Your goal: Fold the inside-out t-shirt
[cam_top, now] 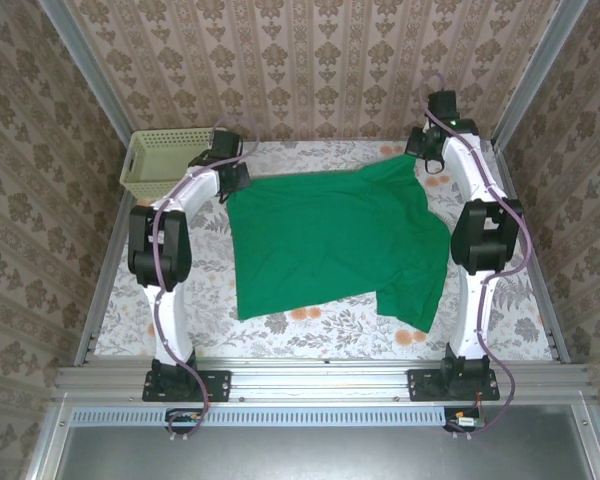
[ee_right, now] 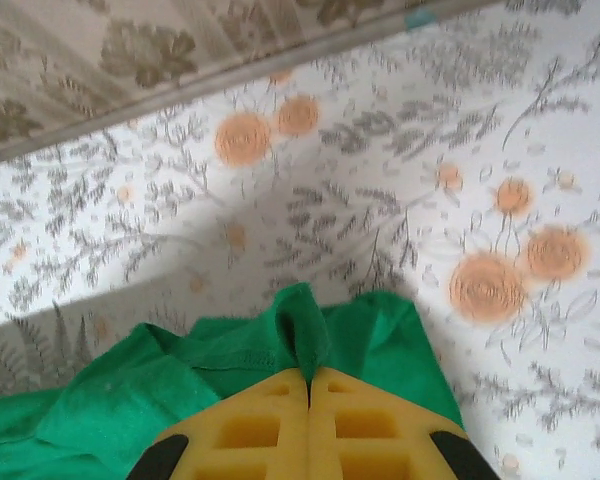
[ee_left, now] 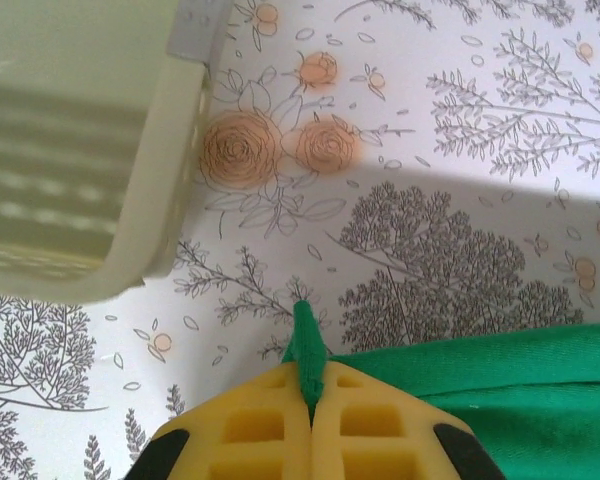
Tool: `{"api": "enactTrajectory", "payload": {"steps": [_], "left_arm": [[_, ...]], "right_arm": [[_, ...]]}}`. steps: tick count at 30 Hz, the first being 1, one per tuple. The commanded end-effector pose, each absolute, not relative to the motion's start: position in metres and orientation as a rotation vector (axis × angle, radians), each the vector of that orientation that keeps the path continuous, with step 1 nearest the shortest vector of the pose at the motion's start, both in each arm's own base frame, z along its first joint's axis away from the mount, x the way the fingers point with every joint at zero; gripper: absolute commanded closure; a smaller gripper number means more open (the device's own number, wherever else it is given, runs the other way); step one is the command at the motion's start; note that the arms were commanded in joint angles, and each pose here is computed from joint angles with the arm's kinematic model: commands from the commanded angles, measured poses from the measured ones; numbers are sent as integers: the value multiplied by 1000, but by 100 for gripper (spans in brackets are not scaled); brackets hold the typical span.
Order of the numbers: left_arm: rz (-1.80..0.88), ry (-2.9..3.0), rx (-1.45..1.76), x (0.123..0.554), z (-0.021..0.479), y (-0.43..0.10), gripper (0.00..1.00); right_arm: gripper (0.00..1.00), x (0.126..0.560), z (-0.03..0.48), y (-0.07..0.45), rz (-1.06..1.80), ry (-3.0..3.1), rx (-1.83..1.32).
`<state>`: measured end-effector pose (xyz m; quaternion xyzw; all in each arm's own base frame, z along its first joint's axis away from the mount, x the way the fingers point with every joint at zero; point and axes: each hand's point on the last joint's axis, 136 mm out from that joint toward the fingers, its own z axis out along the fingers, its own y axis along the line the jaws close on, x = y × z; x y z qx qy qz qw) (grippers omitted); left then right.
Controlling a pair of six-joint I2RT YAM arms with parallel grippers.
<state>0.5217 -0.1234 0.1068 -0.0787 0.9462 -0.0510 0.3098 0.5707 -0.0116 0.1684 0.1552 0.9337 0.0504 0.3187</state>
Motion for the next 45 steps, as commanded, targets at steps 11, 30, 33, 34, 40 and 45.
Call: {"api": "enactTrajectory", "payload": {"steps": [11,30,33,34,40,45], "left_arm": [[-197,2407,-107,469,110,-138,100],[-151,2466,-162,430,75,-119,71],[-183,2478,-156,434,79,-124,74],[-184,2484,-157,435,80,-125,74],[-204,2525,-194,437,81,-126,58],[-274,2565,-233,435,72,-123,48]], "right_arm": [[100,519,177,-26,137,2356,511],[100,446,116,-28,195,2401,711],[100,451,125,-27,202,2390,705],[100,453,128,-28,202,2383,704],[100,460,142,-31,179,2374,691],[100,458,137,-31,183,2381,698]]}}
